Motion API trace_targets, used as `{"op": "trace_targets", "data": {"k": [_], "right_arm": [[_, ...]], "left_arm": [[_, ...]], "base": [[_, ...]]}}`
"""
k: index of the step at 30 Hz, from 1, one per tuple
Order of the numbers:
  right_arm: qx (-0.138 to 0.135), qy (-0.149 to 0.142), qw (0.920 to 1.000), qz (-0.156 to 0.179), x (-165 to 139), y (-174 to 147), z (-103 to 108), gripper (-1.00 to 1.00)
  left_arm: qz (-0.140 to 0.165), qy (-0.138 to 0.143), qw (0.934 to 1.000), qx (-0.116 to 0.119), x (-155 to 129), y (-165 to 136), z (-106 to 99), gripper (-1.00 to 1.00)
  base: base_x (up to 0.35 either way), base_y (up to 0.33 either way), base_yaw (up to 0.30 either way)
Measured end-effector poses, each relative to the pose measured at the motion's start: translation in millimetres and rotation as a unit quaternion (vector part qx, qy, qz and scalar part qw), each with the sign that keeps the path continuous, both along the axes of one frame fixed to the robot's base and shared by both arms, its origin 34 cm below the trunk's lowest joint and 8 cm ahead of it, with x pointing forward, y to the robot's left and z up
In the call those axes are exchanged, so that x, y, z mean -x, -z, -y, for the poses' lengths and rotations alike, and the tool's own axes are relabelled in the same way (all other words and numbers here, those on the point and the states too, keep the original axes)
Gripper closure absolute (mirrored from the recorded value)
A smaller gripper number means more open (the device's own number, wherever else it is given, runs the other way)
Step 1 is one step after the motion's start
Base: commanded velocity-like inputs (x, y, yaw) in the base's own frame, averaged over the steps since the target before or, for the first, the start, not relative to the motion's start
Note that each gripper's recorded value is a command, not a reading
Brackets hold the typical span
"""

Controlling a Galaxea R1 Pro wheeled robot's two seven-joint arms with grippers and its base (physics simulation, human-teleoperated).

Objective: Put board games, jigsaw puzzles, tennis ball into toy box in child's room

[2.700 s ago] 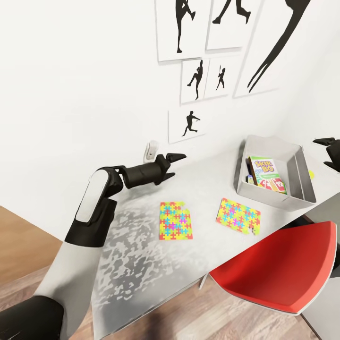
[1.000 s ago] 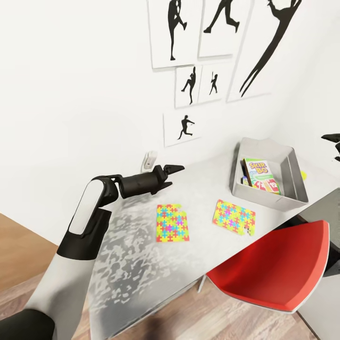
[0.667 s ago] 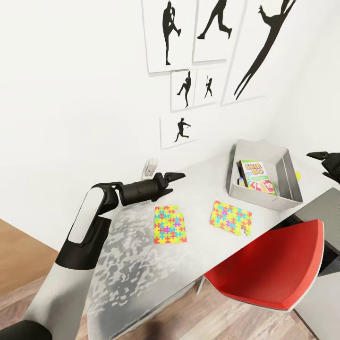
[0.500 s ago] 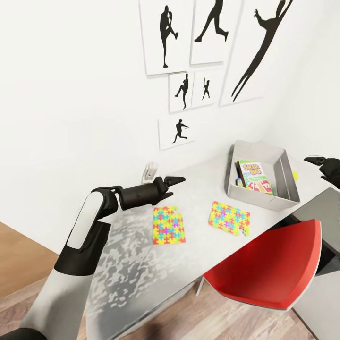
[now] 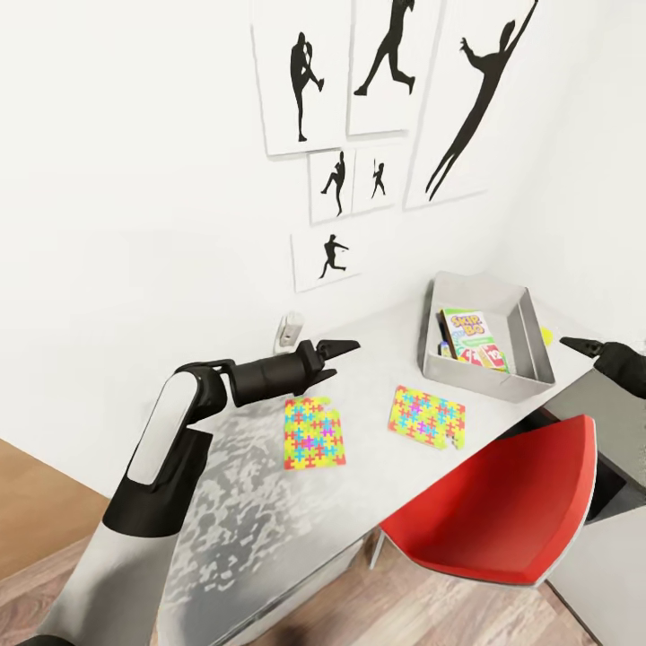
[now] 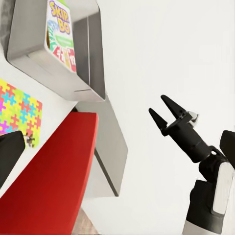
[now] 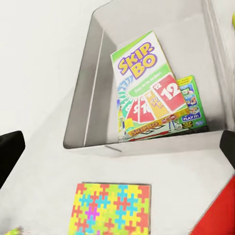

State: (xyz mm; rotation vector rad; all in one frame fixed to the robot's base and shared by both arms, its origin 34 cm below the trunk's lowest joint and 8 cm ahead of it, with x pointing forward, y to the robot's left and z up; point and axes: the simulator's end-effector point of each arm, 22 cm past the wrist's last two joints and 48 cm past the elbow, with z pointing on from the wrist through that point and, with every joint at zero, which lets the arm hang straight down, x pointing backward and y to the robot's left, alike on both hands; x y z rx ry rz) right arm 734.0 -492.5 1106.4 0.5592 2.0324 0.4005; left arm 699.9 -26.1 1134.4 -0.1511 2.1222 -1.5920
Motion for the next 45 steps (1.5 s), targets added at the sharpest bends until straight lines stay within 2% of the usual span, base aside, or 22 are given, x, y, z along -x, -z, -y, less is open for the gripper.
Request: {"op": "trace_targets", "data": {"k": [12, 32, 38, 39, 41, 45], "right_arm": [[0.01, -0.01, 0.9998, -0.011, 24, 8, -5, -1.0], [0.008, -0.022, 0.9997, -0.006, 31, 1, -18, -1.0], [0.012, -0.049, 0.9986, -0.017, 29, 8, -40, -1.0], [0.014, -0.063, 0.9976, -0.023, 28, 13, -52, -1.0], [0.017, -0.073, 0.9968, -0.028, 28, 17, -60, -1.0], [0.019, -0.08, 0.9962, -0.03, 29, 16, -66, -1.0]], "left_arm": [[0.014, 0.013, 0.9998, 0.0, 10, -12, 9, -1.0], [0.023, 0.011, 0.9997, -0.006, 15, -23, 10, -1.0], [0.02, 0.009, 0.9998, -0.006, 19, -21, 9, -1.0], [0.017, 0.008, 0.9998, -0.007, 20, -19, 9, -1.0], [0.016, 0.007, 0.9998, -0.007, 22, -18, 8, -1.0], [0.016, 0.005, 0.9998, -0.008, 23, -19, 6, -1.0]], "base": [[0.0, 0.0, -0.076], [0.0, 0.0, -0.076], [0.0, 0.0, -0.076], [0.0, 0.0, -0.076], [0.0, 0.0, -0.075], [0.0, 0.0, -0.074]]}}
